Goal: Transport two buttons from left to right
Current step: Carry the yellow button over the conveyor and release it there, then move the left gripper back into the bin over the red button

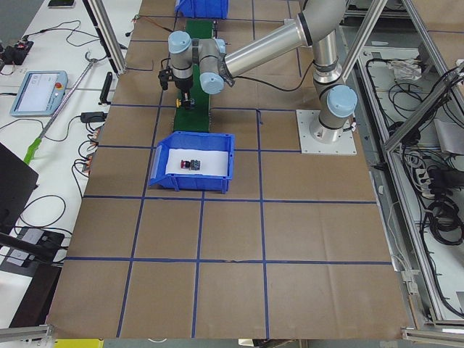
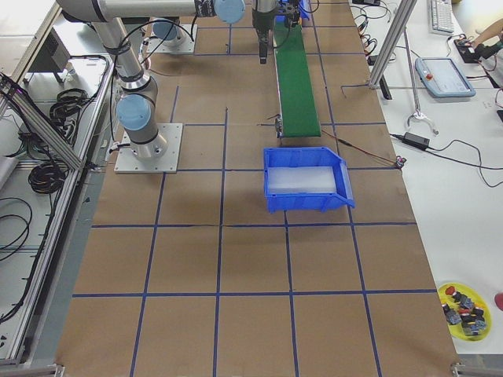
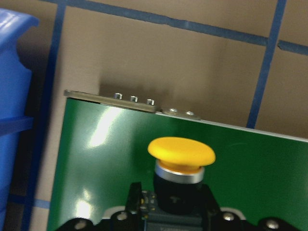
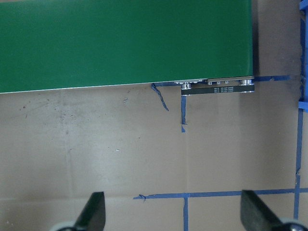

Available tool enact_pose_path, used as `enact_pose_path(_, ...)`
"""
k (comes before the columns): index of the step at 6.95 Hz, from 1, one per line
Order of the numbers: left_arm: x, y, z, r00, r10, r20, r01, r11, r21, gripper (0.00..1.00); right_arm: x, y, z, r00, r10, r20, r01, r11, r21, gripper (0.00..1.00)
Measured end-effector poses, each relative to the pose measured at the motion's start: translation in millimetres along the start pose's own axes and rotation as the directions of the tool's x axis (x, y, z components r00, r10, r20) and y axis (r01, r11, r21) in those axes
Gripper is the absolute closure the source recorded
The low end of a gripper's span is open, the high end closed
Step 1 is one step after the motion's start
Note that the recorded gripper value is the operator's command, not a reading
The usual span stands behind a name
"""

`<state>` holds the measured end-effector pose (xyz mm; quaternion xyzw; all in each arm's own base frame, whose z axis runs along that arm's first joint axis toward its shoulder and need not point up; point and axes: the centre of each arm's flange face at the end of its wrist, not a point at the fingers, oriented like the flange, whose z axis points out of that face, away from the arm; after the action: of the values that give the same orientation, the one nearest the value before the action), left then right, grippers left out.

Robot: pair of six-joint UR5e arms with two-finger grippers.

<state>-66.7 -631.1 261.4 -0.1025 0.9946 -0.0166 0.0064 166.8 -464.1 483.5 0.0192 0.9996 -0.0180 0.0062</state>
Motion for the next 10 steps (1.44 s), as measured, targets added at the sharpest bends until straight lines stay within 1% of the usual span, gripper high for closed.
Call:
enact_pose_path(1, 3, 3, 4, 1.000, 0.003, 0.001, -0.003, 1.000, -0.007, 0.59, 0, 0, 0, 1.000, 0.000, 0.000, 0.000, 1.000, 0.000, 0.00)
enact_pose_path(2, 3, 5, 4, 1.000, 0.005, 0.001, -0.005, 1.000, -0.006, 0.01, 0, 0, -1, 1.000, 0.000, 0.000, 0.000, 1.000, 0.003, 0.00)
enact_pose_path(5, 3, 3, -2, 1.000, 0.004, -0.002, -0.004, 1.000, 0.010, 0.00, 0, 1, -2, 1.000, 0.002, 0.000, -0.002, 1.000, 0.004, 0.00)
enact_pose_path(7, -1, -2, -24, 1.000, -0.001, -0.004, 0.001, 0.999, 0.039, 0.00, 0, 1, -2, 1.000, 0.002, 0.000, -0.002, 1.000, 0.003, 0.00)
enact_pose_path(8, -3, -1, -48, 1.000, 0.001, -0.006, -0.001, 0.999, 0.044, 0.00, 0, 1, -2, 1.000, 0.002, 0.000, -0.002, 1.000, 0.002, 0.00)
enact_pose_path(10, -20, 7, -115, 1.000, 0.031, 0.000, -0.031, 1.000, -0.002, 0.00, 0, 1, -2, 1.000, 0.001, 0.001, -0.001, 1.000, 0.002, 0.00)
